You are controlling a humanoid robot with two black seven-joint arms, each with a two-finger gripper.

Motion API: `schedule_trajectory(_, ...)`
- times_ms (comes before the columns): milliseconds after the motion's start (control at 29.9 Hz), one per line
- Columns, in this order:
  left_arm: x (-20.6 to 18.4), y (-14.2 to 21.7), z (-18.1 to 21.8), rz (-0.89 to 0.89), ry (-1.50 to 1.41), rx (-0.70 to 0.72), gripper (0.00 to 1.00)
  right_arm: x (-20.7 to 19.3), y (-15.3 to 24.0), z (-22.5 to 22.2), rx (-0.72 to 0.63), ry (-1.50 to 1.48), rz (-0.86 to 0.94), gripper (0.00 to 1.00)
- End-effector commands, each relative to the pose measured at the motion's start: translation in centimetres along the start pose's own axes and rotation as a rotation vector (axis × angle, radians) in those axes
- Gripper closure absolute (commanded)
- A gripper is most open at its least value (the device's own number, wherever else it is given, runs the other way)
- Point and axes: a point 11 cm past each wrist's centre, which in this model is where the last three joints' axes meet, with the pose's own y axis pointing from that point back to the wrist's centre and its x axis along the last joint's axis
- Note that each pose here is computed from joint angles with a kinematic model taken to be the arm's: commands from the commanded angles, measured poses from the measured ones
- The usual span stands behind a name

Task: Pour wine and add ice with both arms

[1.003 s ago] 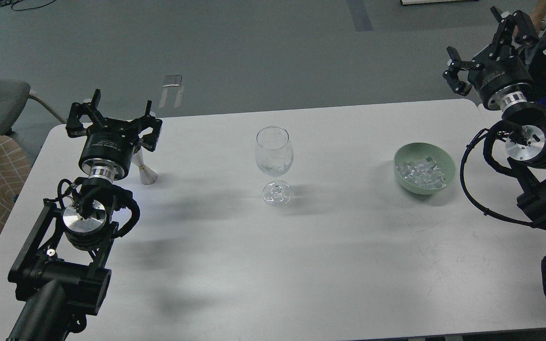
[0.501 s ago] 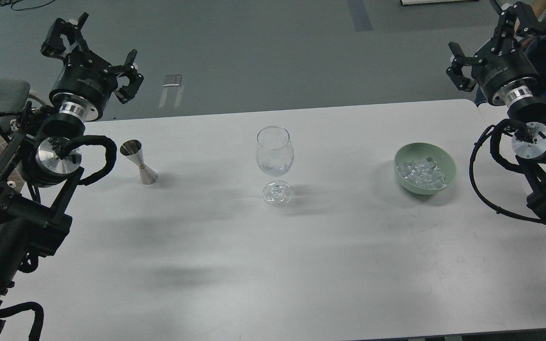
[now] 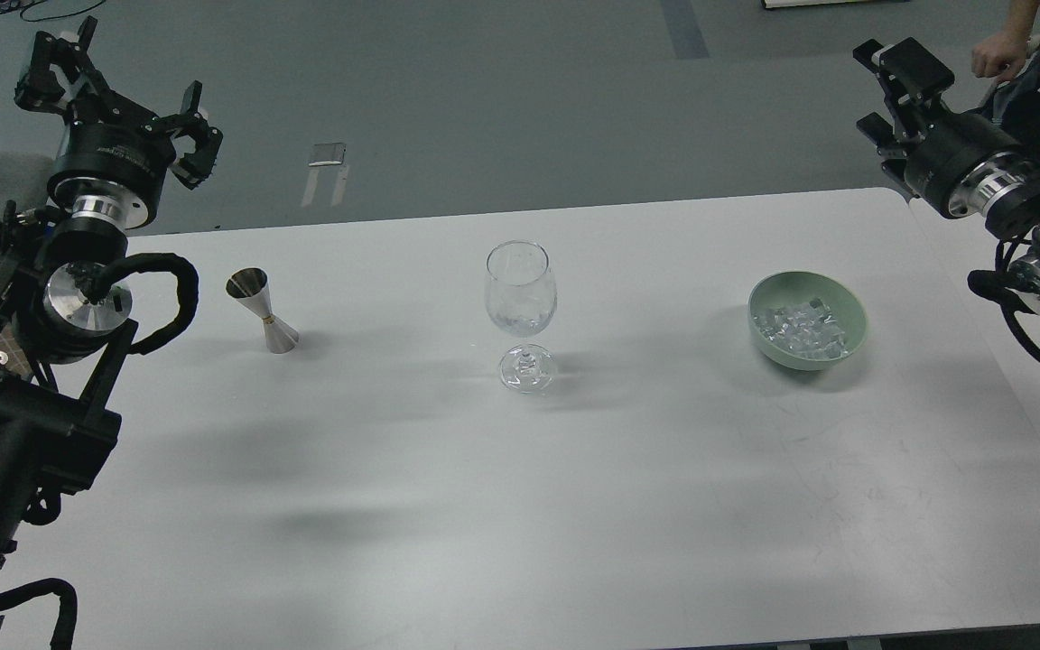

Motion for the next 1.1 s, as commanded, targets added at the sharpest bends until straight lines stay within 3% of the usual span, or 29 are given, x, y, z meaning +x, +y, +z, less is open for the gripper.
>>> schedule_trajectory(0,0.2,0.1,-0.1,0.004,0.004,0.007,0.02,0.7,1.6,-1.6,0.005,0.263,-0.081,0.00)
schedule_trajectory(234,-0.8,0.2,-0.6,-0.108,0.002,0.032,0.02,1.5,3.8,-1.4,-0.056,0.578,-0.197,0.00)
schedule_trajectory(535,0.0,0.4,-0.8,-0.180,-0.012,0.101,0.02,-1.8,5.0,0.9,-0.089,0.757,-0.381,0.00)
schedule_trajectory(1069,0.9,1.0,-0.8,-0.173,-0.012,0.098,0.02,-5.8,6.3,4.8,-0.141,0.834,-0.520,0.01)
